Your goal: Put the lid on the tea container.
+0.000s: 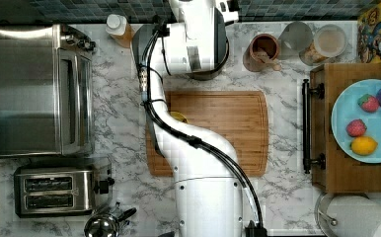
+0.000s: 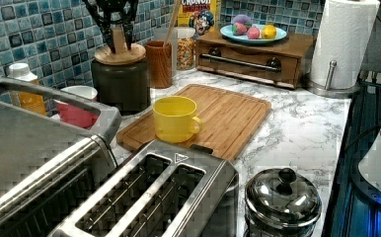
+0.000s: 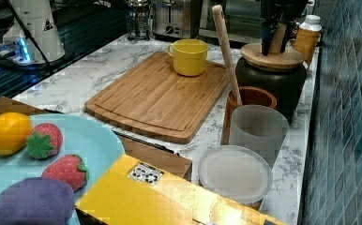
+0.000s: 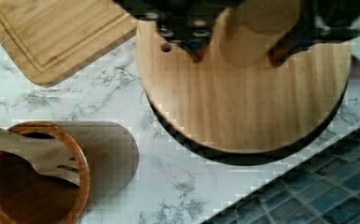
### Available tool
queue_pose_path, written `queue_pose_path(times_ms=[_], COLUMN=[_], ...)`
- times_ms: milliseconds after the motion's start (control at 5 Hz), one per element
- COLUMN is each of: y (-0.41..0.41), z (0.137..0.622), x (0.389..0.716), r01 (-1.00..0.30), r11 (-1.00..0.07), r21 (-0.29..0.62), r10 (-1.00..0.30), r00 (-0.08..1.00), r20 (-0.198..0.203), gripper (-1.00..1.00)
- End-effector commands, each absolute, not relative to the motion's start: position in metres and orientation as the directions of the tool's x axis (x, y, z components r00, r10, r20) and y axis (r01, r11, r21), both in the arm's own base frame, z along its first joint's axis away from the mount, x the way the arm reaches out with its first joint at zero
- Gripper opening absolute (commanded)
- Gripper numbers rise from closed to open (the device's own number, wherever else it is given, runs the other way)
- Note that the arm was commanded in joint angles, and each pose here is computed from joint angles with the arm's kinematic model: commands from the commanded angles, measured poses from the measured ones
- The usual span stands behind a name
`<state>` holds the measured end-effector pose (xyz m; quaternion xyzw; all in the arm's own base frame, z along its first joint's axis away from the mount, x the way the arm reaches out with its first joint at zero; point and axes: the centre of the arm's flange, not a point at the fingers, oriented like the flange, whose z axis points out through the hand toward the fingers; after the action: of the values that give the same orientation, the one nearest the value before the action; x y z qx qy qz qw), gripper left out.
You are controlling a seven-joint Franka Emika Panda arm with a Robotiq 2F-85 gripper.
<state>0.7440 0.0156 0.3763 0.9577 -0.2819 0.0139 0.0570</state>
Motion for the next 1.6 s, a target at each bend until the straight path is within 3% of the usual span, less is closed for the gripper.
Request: queue_pose_path(times_ms=[200, 1600], y=[0.041, 0.033], z=[0.474, 0.480], x=[0.747, 0.734], r01=[-0.520, -0.544], r11=[-0.854, -0.839], r21=[0.018, 0.015], r10=[-0.510, -0.532], r00=[0.843, 0.827], r20=[0.173, 0.181], gripper=[1.00, 1.00])
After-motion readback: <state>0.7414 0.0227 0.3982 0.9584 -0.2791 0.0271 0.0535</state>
